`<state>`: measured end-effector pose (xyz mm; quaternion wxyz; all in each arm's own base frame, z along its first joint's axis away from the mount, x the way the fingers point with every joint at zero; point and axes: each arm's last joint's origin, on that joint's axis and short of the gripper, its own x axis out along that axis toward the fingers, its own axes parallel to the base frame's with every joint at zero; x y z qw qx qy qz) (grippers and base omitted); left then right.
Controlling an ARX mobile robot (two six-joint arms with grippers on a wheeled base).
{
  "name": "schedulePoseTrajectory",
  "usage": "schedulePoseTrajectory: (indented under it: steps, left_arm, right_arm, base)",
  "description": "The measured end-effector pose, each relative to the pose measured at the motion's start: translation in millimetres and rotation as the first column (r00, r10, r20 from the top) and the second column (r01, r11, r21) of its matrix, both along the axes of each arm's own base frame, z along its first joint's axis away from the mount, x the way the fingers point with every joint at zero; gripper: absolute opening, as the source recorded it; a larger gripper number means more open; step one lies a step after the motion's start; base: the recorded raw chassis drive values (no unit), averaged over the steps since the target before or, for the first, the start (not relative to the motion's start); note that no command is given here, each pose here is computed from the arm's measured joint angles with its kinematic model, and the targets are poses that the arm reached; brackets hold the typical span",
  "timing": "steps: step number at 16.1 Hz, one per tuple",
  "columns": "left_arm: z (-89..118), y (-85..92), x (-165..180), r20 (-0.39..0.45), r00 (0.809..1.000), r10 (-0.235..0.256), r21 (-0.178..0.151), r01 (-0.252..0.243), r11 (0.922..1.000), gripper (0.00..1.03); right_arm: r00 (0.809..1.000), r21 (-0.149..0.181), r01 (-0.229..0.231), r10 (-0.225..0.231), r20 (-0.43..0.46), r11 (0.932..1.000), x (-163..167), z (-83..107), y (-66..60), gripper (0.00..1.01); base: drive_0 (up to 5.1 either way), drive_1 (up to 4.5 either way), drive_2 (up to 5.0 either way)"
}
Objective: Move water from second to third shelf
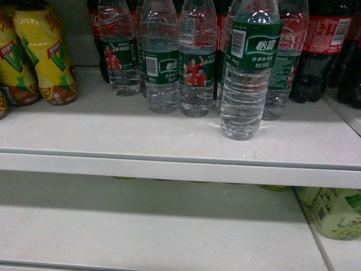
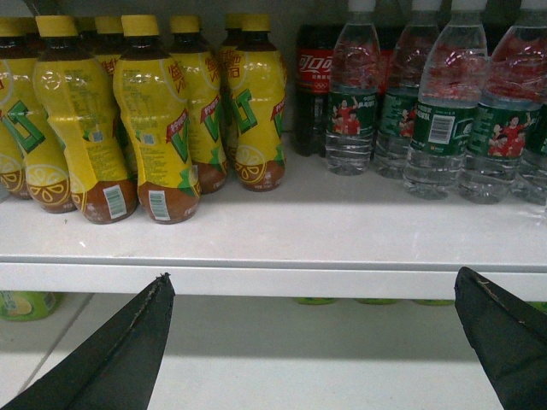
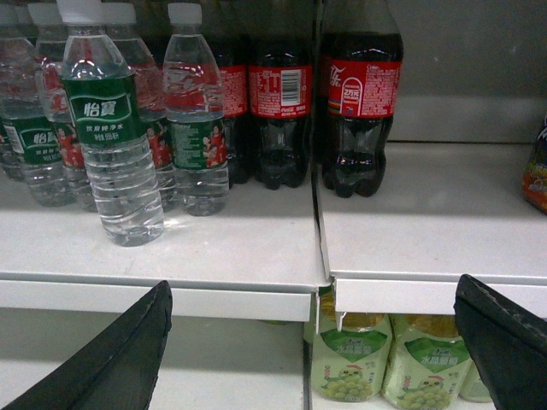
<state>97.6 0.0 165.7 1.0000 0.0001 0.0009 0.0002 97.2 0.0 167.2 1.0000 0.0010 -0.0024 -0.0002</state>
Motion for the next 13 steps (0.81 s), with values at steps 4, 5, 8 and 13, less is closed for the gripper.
schedulePoseTrajectory:
  steps: [4, 5, 8, 13]
  left_arm:
    - [0.0, 0.0, 0.0, 0.000, 1.000, 0.000, 0.000, 0.000, 1.0000, 0.98]
    - [0.0, 0.0, 0.0, 0.000, 1.000, 0.000, 0.000, 0.000, 1.0000, 0.98]
    - [0.0, 0.0, 0.0, 0.000, 1.000, 0.000, 0.000, 0.000, 1.0000, 0.98]
    - [0.0, 0.0, 0.0, 0.000, 1.000, 0.000, 0.000, 0.000, 1.0000, 0.98]
  right_arm:
    - [1.000, 0.000, 0.000, 0.000, 0.000, 1.0000, 0.0, 0.0, 0.0, 0.98]
    - [1.000, 0.000, 0.000, 0.000, 0.000, 1.0000, 0.0, 0.0, 0.0, 0.98]
    - [1.000, 0.000, 0.000, 0.000, 0.000, 1.0000, 0.0, 0.0, 0.0, 0.98]
    - [1.000, 0.000, 0.000, 0.000, 0.000, 1.0000, 0.0, 0.0, 0.0, 0.98]
  base:
    - [0.0, 0.00, 0.0]
    - [0.0, 0.00, 0.0]
    - [0.0, 0.00, 0.0]
    - [0.0, 0.00, 0.0]
